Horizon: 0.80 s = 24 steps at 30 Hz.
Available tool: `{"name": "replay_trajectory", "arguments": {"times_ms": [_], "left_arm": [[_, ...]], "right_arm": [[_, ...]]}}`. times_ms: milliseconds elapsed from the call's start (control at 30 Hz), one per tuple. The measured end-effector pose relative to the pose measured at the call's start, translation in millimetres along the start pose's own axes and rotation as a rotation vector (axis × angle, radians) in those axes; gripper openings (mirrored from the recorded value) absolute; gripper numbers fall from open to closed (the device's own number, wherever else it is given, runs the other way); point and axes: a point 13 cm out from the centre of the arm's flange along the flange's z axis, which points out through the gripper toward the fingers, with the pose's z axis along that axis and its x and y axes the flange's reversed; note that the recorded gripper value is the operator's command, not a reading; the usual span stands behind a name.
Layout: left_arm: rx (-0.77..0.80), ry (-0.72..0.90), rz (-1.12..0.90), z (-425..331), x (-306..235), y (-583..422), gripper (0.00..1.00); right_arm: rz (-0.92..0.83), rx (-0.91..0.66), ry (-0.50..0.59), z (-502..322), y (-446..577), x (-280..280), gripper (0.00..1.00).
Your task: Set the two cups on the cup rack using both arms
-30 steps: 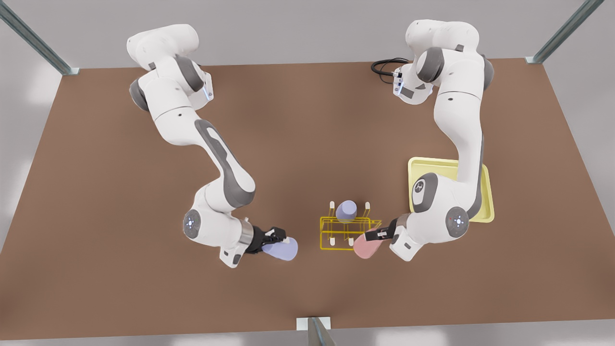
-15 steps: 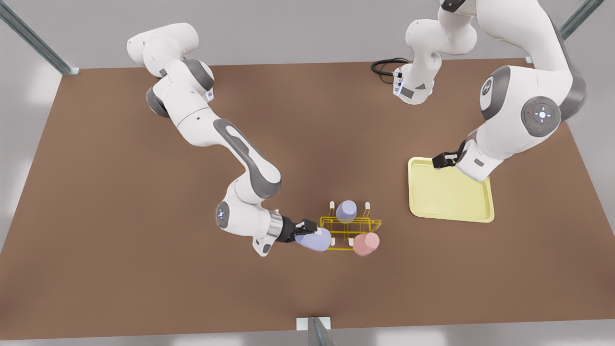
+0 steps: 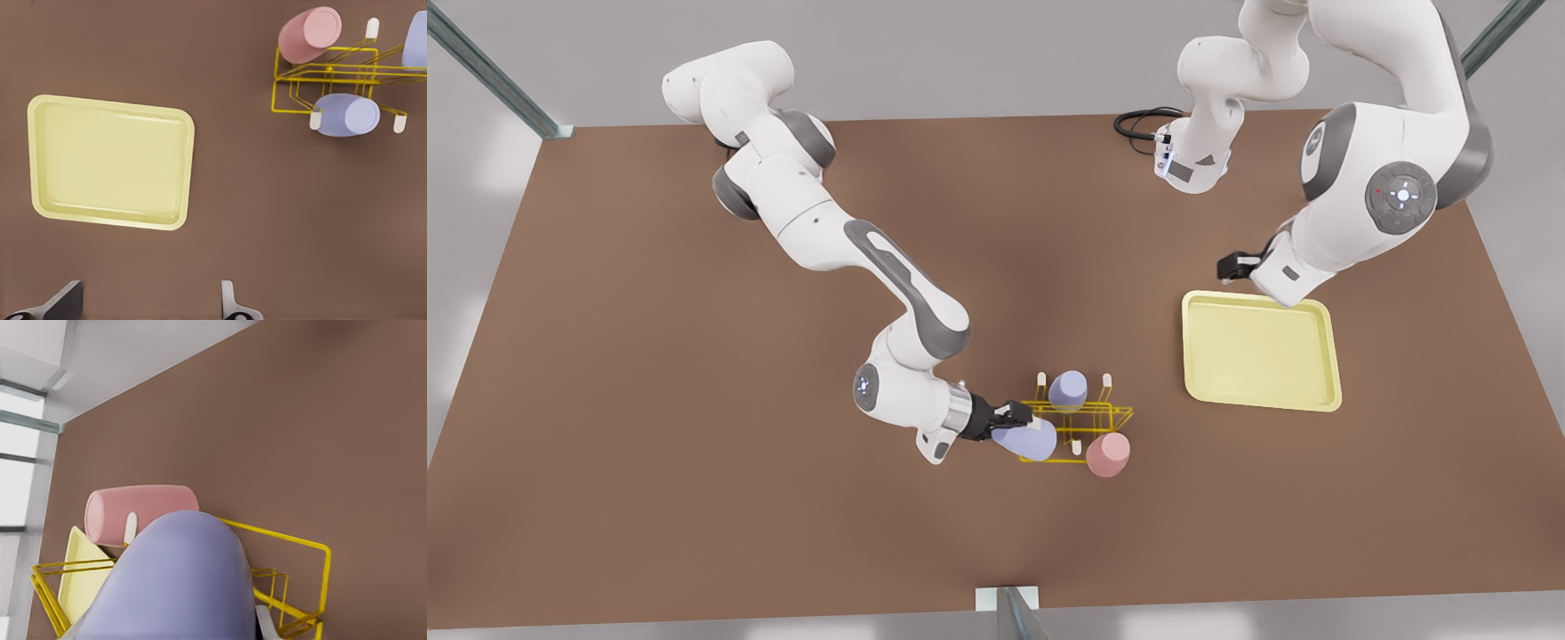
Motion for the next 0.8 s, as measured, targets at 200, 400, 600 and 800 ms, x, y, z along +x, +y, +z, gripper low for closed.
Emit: {"name": "replay_trajectory", "arguments": {"times_ms": [200,400,600,800], "left_arm": [[0.021,-0.013,0.004,-9.6,-1.5,5.8,1.00],[0.047,0.024,0.006,-7.4,5.4,10.0,1.00],[0.029,0.056,0.056,3.0,13.1,-10.5,1.00],[0.026,0.064,0.062,3.6,15.2,-9.4,1.00]], "right_arm": [[0.005,0.004,0.004,9.3,3.6,6.9,1.00],[0.026,0.010,0.017,17.4,0.6,13.4,1.00],[0.050,-0.025,-0.005,-0.1,13.1,-0.3,1.00],[0.037,0.002,-0.070,-109.4,24.3,-53.5,1.00]]}}
